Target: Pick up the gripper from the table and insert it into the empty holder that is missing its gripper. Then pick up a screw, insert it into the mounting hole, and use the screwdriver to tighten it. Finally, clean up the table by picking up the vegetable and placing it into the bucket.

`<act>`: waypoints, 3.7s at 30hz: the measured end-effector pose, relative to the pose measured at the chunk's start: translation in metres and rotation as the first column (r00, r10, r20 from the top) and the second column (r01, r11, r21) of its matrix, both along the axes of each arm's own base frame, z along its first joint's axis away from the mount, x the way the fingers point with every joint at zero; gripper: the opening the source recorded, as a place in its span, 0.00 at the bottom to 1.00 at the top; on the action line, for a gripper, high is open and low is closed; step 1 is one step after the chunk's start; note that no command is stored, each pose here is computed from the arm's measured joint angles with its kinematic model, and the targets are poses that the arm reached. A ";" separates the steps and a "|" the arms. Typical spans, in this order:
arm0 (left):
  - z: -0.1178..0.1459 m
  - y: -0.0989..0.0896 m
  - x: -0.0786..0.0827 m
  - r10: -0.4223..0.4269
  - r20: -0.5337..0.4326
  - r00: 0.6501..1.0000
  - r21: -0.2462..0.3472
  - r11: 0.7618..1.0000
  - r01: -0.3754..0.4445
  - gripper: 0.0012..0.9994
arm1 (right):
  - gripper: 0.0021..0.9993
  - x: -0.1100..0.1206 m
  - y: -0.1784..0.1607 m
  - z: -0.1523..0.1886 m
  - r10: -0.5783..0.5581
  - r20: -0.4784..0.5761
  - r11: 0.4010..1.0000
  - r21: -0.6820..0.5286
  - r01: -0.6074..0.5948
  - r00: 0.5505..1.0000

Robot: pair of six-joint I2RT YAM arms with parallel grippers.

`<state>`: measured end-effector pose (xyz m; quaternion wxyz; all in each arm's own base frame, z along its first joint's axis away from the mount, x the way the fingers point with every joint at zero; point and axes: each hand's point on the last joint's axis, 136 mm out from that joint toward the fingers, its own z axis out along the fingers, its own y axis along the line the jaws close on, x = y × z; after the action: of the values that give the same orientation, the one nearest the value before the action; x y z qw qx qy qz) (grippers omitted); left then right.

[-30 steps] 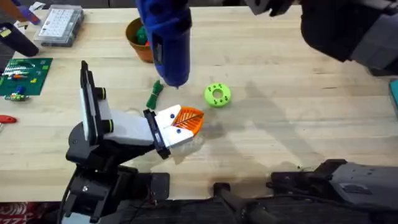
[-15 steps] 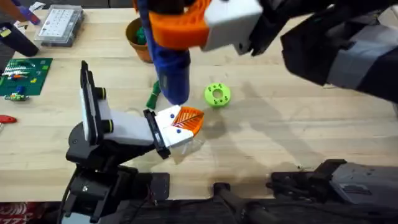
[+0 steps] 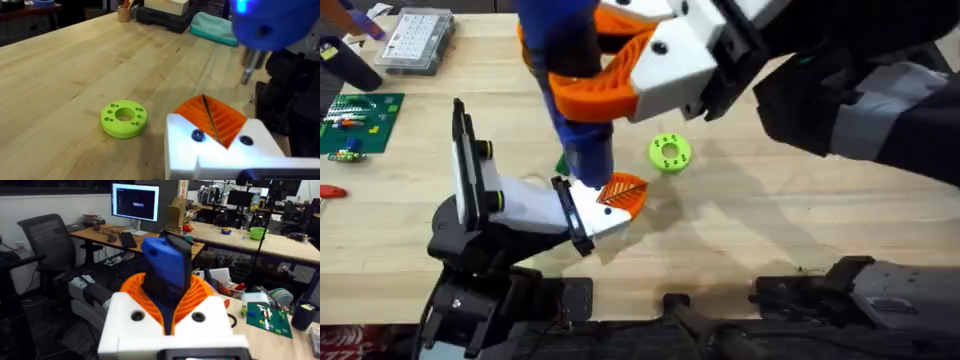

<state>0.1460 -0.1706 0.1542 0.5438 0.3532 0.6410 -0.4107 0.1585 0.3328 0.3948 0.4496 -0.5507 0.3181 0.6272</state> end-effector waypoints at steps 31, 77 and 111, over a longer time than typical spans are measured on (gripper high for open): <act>0.000 0.000 0.000 0.000 0.000 1.000 0.000 1.000 0.000 0.01 | 0.04 0.024 0.024 -0.041 -0.013 -0.065 0.998 -0.056 0.009 0.998; 0.000 0.000 0.000 0.000 0.000 1.000 0.000 1.000 0.000 0.01 | 0.04 0.028 0.019 -0.041 -0.013 -0.060 0.998 -0.060 0.009 0.998; 0.000 0.000 0.000 0.000 0.000 1.000 0.000 1.000 0.000 0.01 | 0.04 0.028 0.020 -0.045 -0.011 -0.078 0.997 -0.077 0.005 0.997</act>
<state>0.1460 -0.1706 0.1542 0.5437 0.3531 0.6411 -0.4107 0.1866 0.3530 0.3503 0.4178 -0.5414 0.3615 0.6337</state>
